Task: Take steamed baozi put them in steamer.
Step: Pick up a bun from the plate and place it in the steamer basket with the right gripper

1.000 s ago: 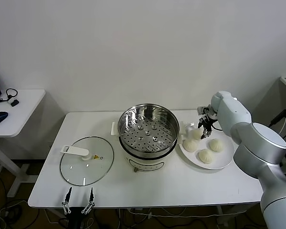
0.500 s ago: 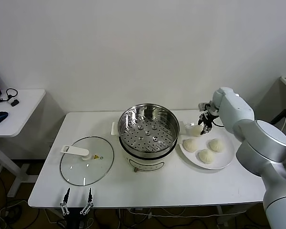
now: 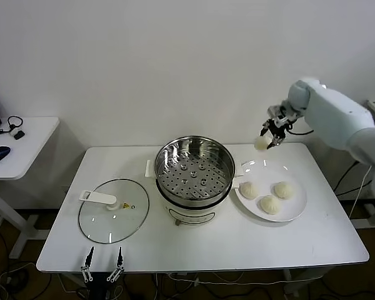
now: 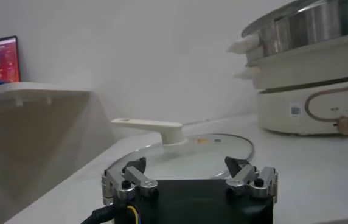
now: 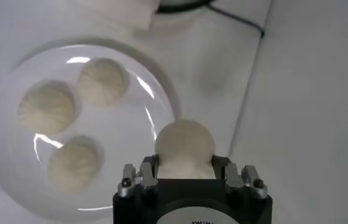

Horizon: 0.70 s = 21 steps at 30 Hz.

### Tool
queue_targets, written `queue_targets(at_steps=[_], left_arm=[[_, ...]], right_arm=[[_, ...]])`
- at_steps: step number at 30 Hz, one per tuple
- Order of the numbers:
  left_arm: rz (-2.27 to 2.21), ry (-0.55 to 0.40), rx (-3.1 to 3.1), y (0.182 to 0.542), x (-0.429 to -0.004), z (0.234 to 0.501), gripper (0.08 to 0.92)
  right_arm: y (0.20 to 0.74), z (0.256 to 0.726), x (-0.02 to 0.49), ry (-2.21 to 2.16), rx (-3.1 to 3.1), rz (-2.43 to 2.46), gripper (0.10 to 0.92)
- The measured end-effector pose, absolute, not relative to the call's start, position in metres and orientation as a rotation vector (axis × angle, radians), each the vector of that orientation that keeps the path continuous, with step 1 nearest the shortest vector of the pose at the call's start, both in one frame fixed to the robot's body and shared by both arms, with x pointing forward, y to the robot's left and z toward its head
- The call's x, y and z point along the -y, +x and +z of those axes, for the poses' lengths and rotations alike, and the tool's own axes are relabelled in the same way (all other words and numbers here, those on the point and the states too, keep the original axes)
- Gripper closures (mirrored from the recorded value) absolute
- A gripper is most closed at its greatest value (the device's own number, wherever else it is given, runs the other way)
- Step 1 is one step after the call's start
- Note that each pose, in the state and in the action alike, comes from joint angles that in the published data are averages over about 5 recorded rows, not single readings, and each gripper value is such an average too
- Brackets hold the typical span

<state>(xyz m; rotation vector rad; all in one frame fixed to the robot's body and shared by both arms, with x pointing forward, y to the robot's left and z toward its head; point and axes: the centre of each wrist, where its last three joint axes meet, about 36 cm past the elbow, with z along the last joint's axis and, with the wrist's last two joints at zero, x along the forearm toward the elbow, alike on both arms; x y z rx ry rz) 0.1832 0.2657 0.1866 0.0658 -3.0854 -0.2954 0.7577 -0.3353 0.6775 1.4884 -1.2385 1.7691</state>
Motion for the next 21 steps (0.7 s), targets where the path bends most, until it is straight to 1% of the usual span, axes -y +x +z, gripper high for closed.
queue_targets(at_steps=[4,9,16,21], left_arm=[[-0.298,0.054,3.081,0.182,-0.264,0.185,0.177],[-0.301,0.041,3.077,0.182,-0.261,0.184,0.177],[-0.300,0.035,3.078,0.184,-0.258,0.185,0.177],[-0.304,0.047,3.079,0.184,-0.260,0.187,0.177]], right_arm=[[0.749,0.704,0.310,1.614,1.156,1.889,0.420],[0.743,0.717,0.272,1.778,1.036,2.021,0.420],[0.747,0.720,0.204,1.978,0.842,2.178,0.420],[0.756,0.711,0.161,2.047,0.716,2.238,0.420]])
